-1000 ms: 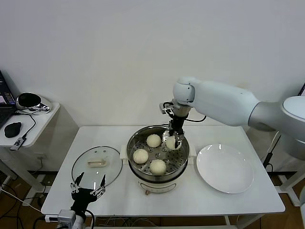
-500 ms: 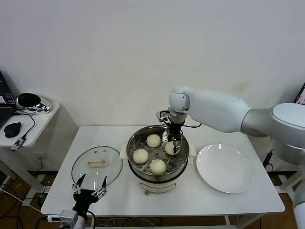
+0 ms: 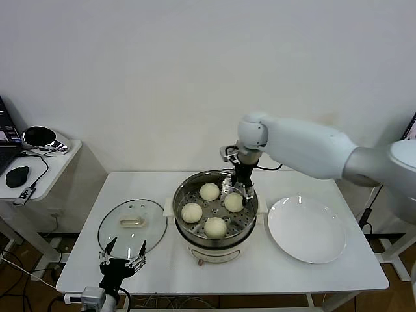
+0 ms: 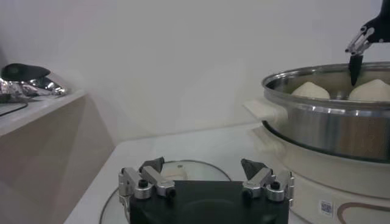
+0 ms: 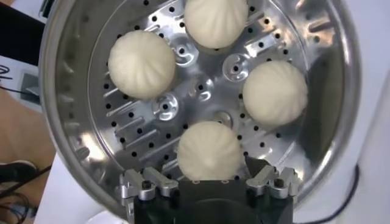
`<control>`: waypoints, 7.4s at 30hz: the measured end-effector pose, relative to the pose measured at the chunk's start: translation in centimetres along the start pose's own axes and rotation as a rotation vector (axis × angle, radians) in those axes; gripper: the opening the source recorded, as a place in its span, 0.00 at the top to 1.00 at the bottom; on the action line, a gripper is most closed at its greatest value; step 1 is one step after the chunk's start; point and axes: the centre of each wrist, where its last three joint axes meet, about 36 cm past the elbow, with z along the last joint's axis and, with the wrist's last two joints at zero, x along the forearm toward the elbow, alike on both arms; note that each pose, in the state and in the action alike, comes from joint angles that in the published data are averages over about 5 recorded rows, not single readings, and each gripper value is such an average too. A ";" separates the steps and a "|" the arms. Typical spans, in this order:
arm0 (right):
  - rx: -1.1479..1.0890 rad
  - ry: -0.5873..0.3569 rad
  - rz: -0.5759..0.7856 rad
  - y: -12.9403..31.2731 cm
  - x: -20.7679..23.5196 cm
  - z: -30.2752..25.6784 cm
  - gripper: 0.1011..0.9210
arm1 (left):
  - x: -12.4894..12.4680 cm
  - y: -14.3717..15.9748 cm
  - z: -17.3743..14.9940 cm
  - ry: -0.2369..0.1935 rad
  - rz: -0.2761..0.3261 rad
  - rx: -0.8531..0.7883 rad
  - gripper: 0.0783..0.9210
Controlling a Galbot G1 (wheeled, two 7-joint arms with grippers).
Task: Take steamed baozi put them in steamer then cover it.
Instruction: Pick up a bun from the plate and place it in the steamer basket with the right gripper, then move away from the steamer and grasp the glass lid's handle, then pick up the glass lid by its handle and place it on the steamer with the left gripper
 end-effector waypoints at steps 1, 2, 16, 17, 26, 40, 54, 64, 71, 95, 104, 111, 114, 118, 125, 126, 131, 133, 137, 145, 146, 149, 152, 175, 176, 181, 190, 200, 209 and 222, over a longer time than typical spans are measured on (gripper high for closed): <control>-0.006 -0.018 0.017 0.3 0.6 0.5 0.12 | 0.0 0.0 0.0 0.000 0.000 0.002 0.12; -0.012 -0.040 0.036 0.6 1.2 1.0 0.12 | 0.0 0.0 0.1 0.001 -0.001 0.005 0.12; -0.217 -0.469 0.601 9.8 8.1 12.4 0.12 | -0.6 -0.7 0.6 0.010 0.015 0.078 0.12; -0.243 -0.501 0.649 10.7 8.1 13.3 0.12 | -0.6 -0.8 0.6 0.011 0.015 0.085 0.12; -0.475 -0.744 1.033 18.3 4.4 18.4 0.12 | -0.9 -1.0 -0.3 -0.027 0.001 0.152 0.12; -1.035 -1.063 1.370 30.5 -10.1 21.1 0.12 | -2.2 0.7 -1.0 -0.081 -0.044 0.077 0.12; -1.432 -1.060 1.457 40.9 -19.2 19.9 0.12 | -5.9 1.5 1.1 -0.087 -0.165 -0.551 0.12; -1.497 -1.039 1.466 43.7 -20.7 18.1 0.12 | -9.1 2.2 5.9 -0.105 -0.232 -1.204 0.12; -1.523 -1.018 1.455 44.9 -21.6 17.3 0.12 | -10.6 3.3 8.0 -0.086 -0.204 -1.412 0.12; -1.555 -1.005 1.392 45.1 -24.6 14.5 0.12 | -16.8 5.7 8.3 0.027 -0.166 -1.544 0.12; -1.561 -0.998 1.377 45.1 -25.4 14.1 0.12 | -18.3 5.2 8.1 0.046 -0.173 -1.516 0.12; -1.563 -0.999 1.373 45.1 -25.6 13.8 0.12 | -19.4 4.7 8.2 0.055 -0.191 -1.487 0.12; -1.563 -0.997 1.373 45.1 -25.8 13.7 0.12 | -19.8 4.5 8.1 0.059 -0.209 -1.468 0.12; -1.561 -0.993 1.369 45.1 -26.2 13.4 0.12 | -20.4 4.0 8.1 0.063 -0.235 -1.443 0.12; -1.560 -0.986 1.363 45.0 -26.6 13.1 0.12 | -21.5 3.3 8.2 0.059 -0.269 -1.400 0.12; -1.560 -0.984 1.362 45.1 -26.6 13.1 0.12 | -21.7 3.2 8.2 0.058 -0.274 -1.392 0.12; -1.562 -0.976 1.358 45.2 -26.8 13.0 0.12 | -22.4 3.3 8.6 0.055 -0.293 -1.362 0.12; -1.562 -0.974 1.358 45.2 -26.9 13.0 0.12 | -22.6 3.4 8.9 0.056 -0.297 -1.353 0.12; -1.565 -0.971 1.357 45.3 -27.0 13.0 0.12 | -22.6 3.7 9.5 0.059 -0.295 -1.343 0.18; -1.572 -0.962 1.354 45.5 -27.3 13.0 0.12 | -22.2 4.1 10.7 0.060 -0.271 -1.337 0.45; -1.572 -0.961 1.354 45.6 -27.3 13.0 0.12 | -22.2 4.1 10.8 0.059 -0.266 -1.336 0.49; -1.573 -0.961 1.354 45.6 -27.3 12.9 0.12 | -22.1 4.0 11.1 0.055 -0.256 -1.336 0.59; -1.575 -0.961 1.354 45.5 -27.4 12.9 0.12 | -22.0 3.9 11.2 0.049 -0.251 -1.331 0.69; -1.567 -1.001 1.358 44.7 -27.0 12.3 0.12 | -18.9 3.5 7.4 0.106 -0.361 -1.275 0.92; -1.568 -1.003 1.358 44.6 -27.1 12.2 0.12 | -18.6 3.3 6.9 0.116 -0.377 -1.278 0.92; -1.570 -1.010 1.352 44.3 -27.2 12.0 0.12 | -16.7 2.8 3.9 0.164 -0.458 -1.294 0.92; -1.570 -0.995 1.355 44.3 -27.2 11.3 0.12 | -14.1 0.4 -2.9 0.201 -0.554 -1.290 0.92; -1.569 -0.969 1.370 44.1 -27.7 10.9 0.12 | -12.5 -5.1 -8.2 0.161 -0.548 -1.254 0.92; -1.579 -0.945 1.384 44.5 -28.0 11.1 0.12 | -13.0 -11.2 -11.2 0.102 -0.495 -1.235 0.92; -1.597 -0.931 1.388 44.3 -29.2 11.1 0.12 | -14.0 -19.5 -14.0 -0.015 -0.368 -1.237 0.92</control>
